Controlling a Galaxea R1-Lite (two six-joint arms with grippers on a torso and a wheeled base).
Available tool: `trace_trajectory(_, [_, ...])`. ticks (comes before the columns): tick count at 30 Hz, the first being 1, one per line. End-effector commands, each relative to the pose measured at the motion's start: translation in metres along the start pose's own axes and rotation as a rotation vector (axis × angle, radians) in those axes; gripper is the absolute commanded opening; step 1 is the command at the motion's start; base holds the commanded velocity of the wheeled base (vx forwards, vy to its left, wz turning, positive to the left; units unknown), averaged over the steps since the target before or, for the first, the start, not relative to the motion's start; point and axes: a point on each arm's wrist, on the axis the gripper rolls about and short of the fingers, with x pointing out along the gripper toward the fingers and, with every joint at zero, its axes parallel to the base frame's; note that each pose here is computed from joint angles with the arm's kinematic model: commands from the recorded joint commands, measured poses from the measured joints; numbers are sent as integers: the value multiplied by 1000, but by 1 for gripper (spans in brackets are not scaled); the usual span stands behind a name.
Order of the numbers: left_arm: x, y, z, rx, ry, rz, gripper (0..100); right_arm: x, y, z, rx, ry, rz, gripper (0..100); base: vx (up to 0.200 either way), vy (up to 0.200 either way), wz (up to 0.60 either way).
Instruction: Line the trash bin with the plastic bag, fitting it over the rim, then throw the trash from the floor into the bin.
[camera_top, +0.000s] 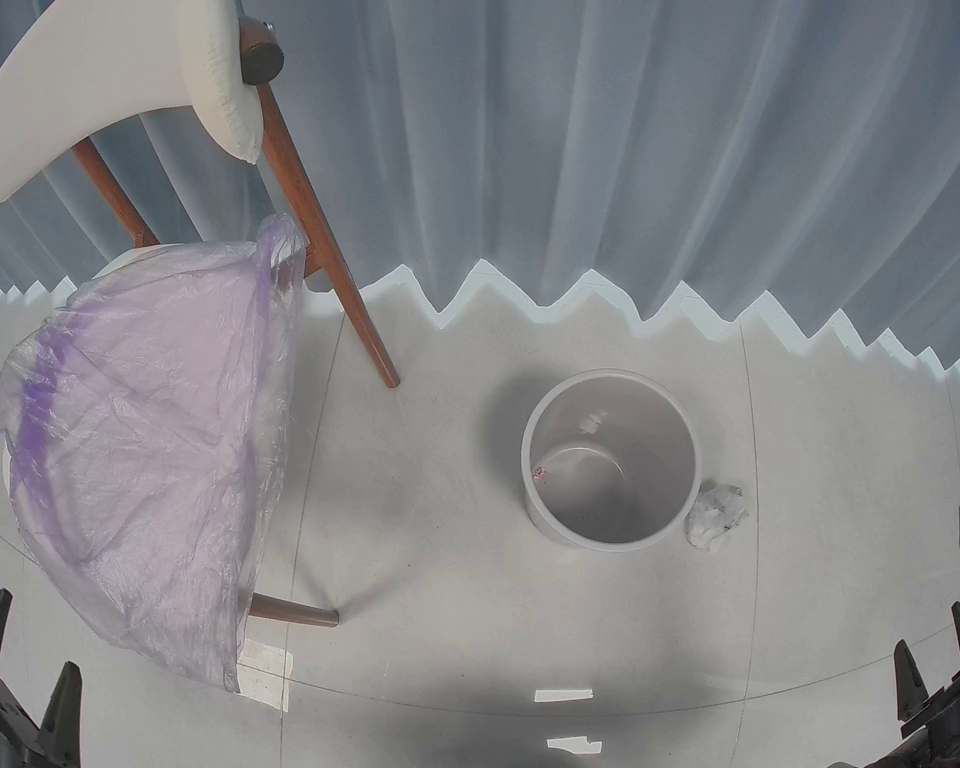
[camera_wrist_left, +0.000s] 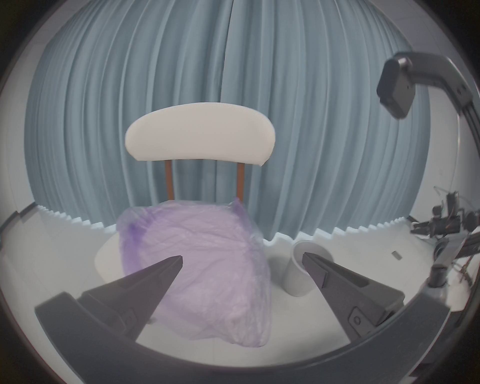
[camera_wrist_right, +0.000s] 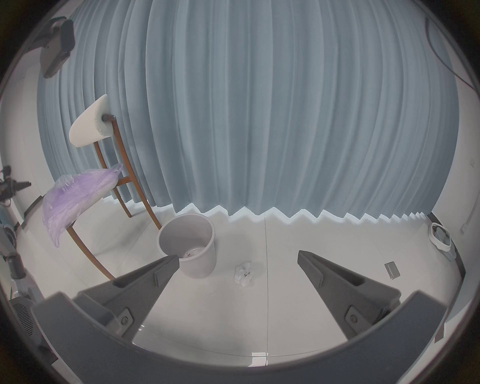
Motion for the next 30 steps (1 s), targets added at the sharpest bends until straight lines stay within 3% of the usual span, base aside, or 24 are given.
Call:
trace_trajectory(1, [61,9,63,-103,171,-214,100,1,0,-5,0,7,0,100,0,0,0])
trace_trajectory(2, [66,9,67,-105,175,-248,100,1,0,-5,0,7,0,100,0,0,0])
trace_trajectory(5, [84,6,76,-115,171,-466,100,0,0,-4,0,3,0,100,0,0,0])
trace_trajectory(6, [84,6,76,-115,171,-466,100,0,0,-4,0,3,0,100,0,0,0])
trace_trajectory(7, [94,4,75,-122,190,-535,100,0,0,-5,0,1,0,100,0,0,0])
trace_trajectory(11, [113,3,68,-120,248,-554,100,0,0,-5,1,0,-2,100,0,0,0])
trace_trajectory(13, [139,2,59,-49,297,-560,100,0,0,-5,1,0,-2,100,0,0,0])
trace_trajectory(16, [162,3,59,28,289,-512,100,0,0,-5,1,-2,-2,100,0,0,0])
trace_trajectory(17, [179,4,62,67,288,-414,100,0,0,-5,1,-2,-2,100,0,0,0])
trace_trajectory(18, [179,4,62,67,288,-414,100,0,0,-5,1,-2,-2,100,0,0,0])
trace_trajectory(21, [201,-18,68,100,316,-266,100,0,0,-5,4,-3,-5,100,0,0,0])
trace_trajectory(23, [201,-19,67,103,324,-250,100,0,0,-5,7,-2,-5,100,0,0,0])
trace_trajectory(24, [206,-23,60,144,368,-136,100,0,0,-5,10,-3,-6,100,0,0,0])
trace_trajectory(30, [215,-42,52,213,402,-171,100,0,0,-5,10,-3,-6,100,0,0,0])
